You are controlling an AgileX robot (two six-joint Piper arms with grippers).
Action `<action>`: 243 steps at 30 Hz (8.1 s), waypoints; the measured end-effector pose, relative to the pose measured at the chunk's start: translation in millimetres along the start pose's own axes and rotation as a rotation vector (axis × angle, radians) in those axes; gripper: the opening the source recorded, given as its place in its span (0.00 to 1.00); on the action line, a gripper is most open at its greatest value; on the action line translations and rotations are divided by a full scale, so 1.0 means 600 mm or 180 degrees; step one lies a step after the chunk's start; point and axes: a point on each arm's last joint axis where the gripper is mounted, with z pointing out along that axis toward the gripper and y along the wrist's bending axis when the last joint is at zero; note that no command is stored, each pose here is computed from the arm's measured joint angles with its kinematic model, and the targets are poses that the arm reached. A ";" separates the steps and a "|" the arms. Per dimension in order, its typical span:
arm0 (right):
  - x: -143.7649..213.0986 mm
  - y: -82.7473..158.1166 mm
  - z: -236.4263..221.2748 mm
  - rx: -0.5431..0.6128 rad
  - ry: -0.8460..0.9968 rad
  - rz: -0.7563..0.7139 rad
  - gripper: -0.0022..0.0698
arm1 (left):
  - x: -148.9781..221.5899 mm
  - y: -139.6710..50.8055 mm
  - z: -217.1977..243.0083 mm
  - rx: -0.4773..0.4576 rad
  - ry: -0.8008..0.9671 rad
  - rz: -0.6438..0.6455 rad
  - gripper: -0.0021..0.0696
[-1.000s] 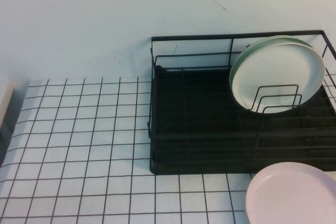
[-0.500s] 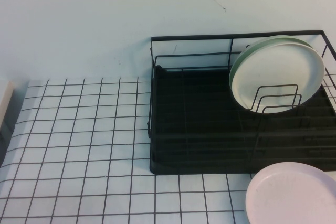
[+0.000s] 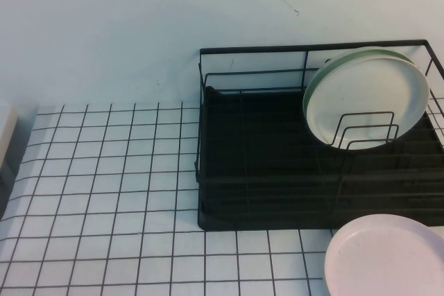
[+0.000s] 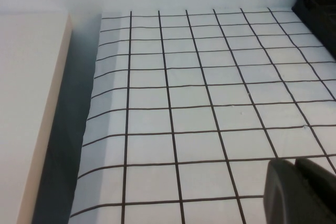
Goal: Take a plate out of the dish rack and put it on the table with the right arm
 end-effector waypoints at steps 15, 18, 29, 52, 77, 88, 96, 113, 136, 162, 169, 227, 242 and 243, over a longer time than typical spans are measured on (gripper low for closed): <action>0.020 -0.037 0.171 -0.0482 0.0209 -0.0984 0.58 | 0.000 0.000 0.000 0.0000 0.0000 -0.0013 0.02; 0.021 -0.040 0.188 -0.0362 0.0196 -0.1065 0.59 | 0.000 0.000 0.000 0.0000 0.0000 -0.0013 0.02; 0.027 -0.044 0.213 -0.0267 0.0153 -0.1028 0.55 | 0.000 0.000 0.000 0.0000 0.0000 -0.0013 0.02; 0.029 -0.041 0.245 -0.0281 -0.0074 -0.0735 0.07 | 0.000 0.000 0.000 0.0000 0.0000 0.0001 0.02; -0.112 -0.007 -0.024 -0.0012 -0.1068 -0.0198 0.04 | 0.000 0.000 0.000 0.0000 0.0000 -0.0012 0.02; -0.020 0.060 -0.062 -0.0896 0.0804 0.0570 0.04 | 0.000 0.000 0.000 0.0000 0.0000 -0.0012 0.02; 0.102 0.121 0.015 -0.1068 0.1407 0.0978 0.04 | 0.000 0.000 0.000 0.0000 0.0000 -0.0012 0.02; 0.159 0.142 0.060 -0.0904 0.1490 0.1136 0.05 | 0.000 0.000 0.000 0.0000 0.0000 0.0000 0.02; 0.096 0.098 0.025 -0.0624 0.1234 0.1081 0.12 | 0.000 0.000 0.000 0.0000 0.0000 0.0000 0.02; 0.017 0.207 -0.281 0.0072 -0.0554 0.0667 0.03 | 0.000 0.000 0.000 0.0000 0.0000 -0.0008 0.02; 0.025 0.206 -0.280 0.0136 -0.0393 0.0482 0.03 | 0.000 0.000 0.000 0.0000 0.0000 -0.0008 0.02; 0.360 0.347 -0.110 0.1602 -0.0820 0.1673 0.03 | 0.000 0.000 0.000 0.0000 0.0000 -0.0009 0.02; 0.365 0.347 -0.111 0.1642 -0.0655 0.1665 0.03 | 0.000 0.000 0.000 0.0000 0.0000 -0.0009 0.02; 0.366 0.347 -0.111 0.1654 -0.0642 0.1643 0.03 | 0.000 0.000 0.000 0.0000 0.0000 -0.0009 0.02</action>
